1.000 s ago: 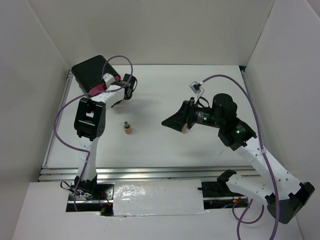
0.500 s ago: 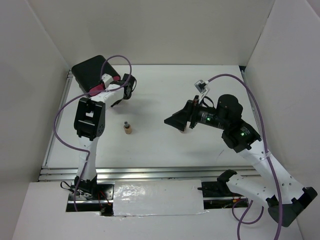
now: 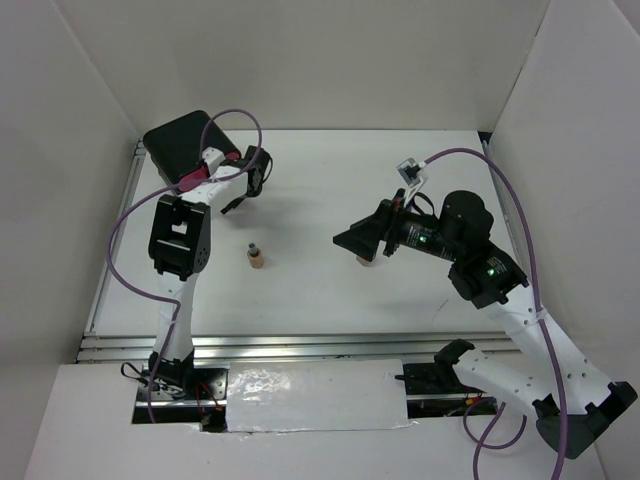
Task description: Organize the makeup
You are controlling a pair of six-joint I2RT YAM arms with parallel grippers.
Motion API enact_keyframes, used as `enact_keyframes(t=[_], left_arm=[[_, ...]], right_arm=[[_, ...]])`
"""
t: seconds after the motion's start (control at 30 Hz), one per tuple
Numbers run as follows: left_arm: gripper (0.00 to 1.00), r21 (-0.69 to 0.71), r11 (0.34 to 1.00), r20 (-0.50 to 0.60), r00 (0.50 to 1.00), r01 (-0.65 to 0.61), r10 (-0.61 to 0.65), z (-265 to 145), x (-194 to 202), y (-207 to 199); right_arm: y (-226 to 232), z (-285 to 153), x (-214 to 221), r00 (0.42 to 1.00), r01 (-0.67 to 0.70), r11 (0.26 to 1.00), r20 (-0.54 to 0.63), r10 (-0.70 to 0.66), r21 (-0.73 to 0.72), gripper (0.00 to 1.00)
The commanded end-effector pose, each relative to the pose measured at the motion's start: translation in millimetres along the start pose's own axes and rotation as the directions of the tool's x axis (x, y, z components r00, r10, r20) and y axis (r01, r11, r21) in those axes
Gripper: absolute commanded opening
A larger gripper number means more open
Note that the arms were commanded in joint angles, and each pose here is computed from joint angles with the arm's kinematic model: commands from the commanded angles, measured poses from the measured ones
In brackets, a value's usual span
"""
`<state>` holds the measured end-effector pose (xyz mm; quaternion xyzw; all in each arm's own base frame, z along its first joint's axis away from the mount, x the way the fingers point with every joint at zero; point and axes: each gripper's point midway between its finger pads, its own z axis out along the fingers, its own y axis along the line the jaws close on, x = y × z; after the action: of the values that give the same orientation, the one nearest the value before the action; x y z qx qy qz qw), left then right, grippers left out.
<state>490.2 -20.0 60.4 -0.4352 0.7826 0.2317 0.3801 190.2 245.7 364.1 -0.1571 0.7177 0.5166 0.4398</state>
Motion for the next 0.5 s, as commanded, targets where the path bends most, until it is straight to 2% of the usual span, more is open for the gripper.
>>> enact_keyframes(t=[0.0, 0.1, 0.23, 0.47], left_arm=[[0.58, -0.053, 0.995, -0.096, 0.993, -0.080, 0.075, 14.7, 29.1, 15.0], [0.45, -0.052, 0.995, -0.102, 0.991, -0.088, 0.082, 16.0, 30.0, 13.0], [0.32, -0.050, 0.994, -0.111, 0.990, -0.097, 0.091, 16.1, 32.0, 12.8], [0.30, -0.038, 0.994, -0.131, 0.986, -0.107, 0.101, 9.1, 40.4, 16.0]], right_arm=[[15.0, -10.2, -23.7, 0.995, 0.066, 0.998, 0.069, -0.065, -0.010, 0.92], [14.7, -11.1, -23.7, 0.995, 0.070, 0.998, 0.068, -0.070, -0.001, 0.92], [14.8, -12.3, -25.7, 0.994, 0.084, 0.996, 0.071, -0.084, 0.007, 0.92], [15.6, -16.2, -30.5, 0.992, 0.100, 0.995, 0.080, -0.102, 0.026, 0.92]])
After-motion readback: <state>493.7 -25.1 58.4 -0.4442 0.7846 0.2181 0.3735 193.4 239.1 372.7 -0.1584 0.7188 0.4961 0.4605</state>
